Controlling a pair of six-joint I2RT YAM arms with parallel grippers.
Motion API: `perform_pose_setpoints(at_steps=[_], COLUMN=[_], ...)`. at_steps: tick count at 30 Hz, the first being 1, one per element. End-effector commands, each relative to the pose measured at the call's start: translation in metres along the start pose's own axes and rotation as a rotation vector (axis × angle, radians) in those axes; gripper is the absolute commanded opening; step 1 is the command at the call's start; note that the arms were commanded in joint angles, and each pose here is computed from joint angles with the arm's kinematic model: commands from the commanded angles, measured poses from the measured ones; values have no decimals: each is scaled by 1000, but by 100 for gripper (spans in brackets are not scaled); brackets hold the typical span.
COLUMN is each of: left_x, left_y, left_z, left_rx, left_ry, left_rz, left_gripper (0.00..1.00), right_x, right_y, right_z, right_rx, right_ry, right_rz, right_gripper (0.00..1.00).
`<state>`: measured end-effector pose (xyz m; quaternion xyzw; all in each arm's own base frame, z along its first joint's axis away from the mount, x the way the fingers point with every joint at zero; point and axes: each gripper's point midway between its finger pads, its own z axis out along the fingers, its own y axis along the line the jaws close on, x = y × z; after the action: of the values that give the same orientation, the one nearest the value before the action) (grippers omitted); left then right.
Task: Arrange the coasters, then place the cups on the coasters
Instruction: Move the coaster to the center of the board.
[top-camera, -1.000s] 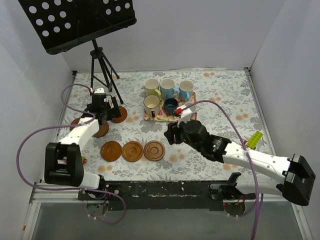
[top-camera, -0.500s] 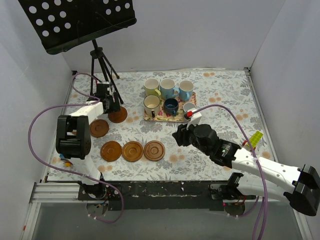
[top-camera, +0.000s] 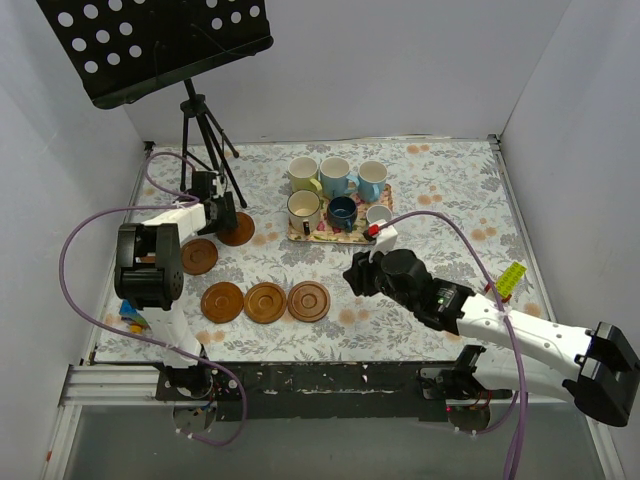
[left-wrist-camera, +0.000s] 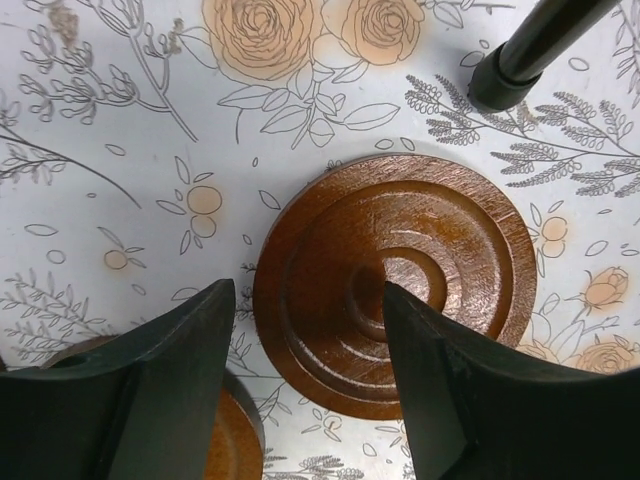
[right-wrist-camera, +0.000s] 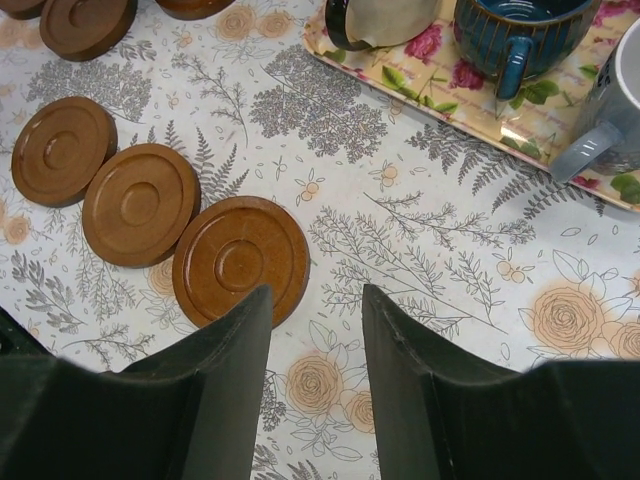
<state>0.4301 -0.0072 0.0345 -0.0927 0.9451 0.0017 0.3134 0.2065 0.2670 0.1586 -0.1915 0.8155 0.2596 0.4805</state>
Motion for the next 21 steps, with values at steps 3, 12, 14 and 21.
perform_pose_setpoints(at_steps=[3, 12, 14, 21], left_x=[-3, 2, 5, 28], left_y=[-2, -8, -12, -34], left_z=[9, 8, 6, -3], left_rx=[7, 32, 39, 64], left_ry=[-1, 13, 16, 44], left_rz=[15, 24, 41, 116], left_gripper=[59, 34, 27, 15], right_x=[-21, -18, -18, -21], right_y=[11, 12, 13, 11], right_z=[3, 8, 9, 10], right_rx=[-29, -20, -19, -2], right_ry=[-42, -15, -10, -10], right_rz=[40, 36, 34, 32], right_gripper=[48, 47, 47, 47])
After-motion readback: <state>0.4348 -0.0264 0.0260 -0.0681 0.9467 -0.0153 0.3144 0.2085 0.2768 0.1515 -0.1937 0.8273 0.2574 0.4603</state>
